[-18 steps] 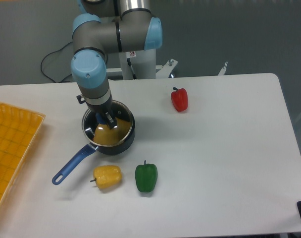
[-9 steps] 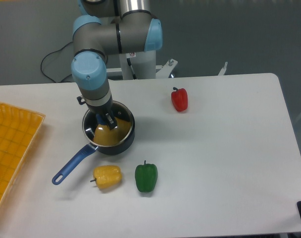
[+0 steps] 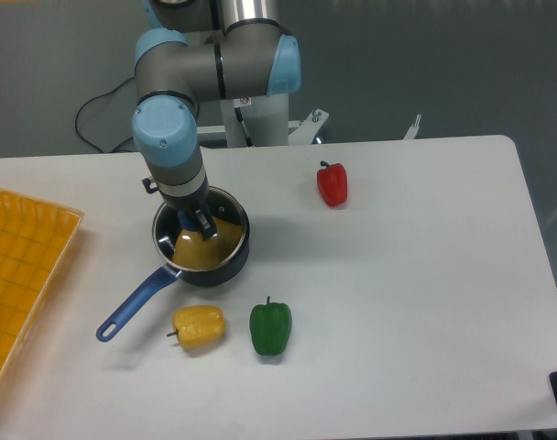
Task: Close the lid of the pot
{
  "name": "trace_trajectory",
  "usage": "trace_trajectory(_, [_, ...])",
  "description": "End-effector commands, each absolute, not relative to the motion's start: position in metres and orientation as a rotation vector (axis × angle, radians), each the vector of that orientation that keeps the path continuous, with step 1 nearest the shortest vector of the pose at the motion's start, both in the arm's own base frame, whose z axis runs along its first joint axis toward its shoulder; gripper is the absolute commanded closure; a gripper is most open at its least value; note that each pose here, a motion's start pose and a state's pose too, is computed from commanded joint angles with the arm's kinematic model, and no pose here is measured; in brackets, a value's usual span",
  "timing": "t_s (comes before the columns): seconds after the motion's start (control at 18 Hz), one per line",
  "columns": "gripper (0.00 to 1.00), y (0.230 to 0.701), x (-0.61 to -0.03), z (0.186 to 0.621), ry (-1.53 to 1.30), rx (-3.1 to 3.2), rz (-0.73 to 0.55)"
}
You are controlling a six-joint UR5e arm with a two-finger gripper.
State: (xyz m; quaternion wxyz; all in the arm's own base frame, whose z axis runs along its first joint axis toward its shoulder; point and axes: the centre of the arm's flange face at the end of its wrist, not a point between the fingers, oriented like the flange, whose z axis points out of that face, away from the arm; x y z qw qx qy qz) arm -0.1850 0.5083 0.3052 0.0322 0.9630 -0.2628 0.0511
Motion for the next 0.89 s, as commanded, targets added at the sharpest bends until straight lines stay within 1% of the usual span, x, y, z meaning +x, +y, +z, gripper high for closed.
trace_trajectory(0.06, [0.21,0.509,-0.185,0.306,-0.814,2.964,0.154])
trace_trajectory(0.11, [0.09,0.509,-0.185,0.305,-0.818,2.961,0.156])
trace_trajectory(0.17, [0.06,0.509,-0.185,0.305,-0.82,2.96,0.154])
trace_trajectory(0.39, [0.06,0.51,-0.186,0.307,-0.819,2.963,0.149])
trace_trajectory(0.5, [0.0,0.512,-0.189,0.312,-0.819,2.972,0.139])
trace_trajectory(0.56, [0.0,0.514,-0.191,0.318,-0.819,2.981,0.124])
trace_trajectory(0.67, [0.0,0.522,-0.199,0.332,-0.817,2.999,0.096])
trace_trajectory(0.89, [0.0,0.541,-0.225,0.387,-0.81,3.081,-0.036])
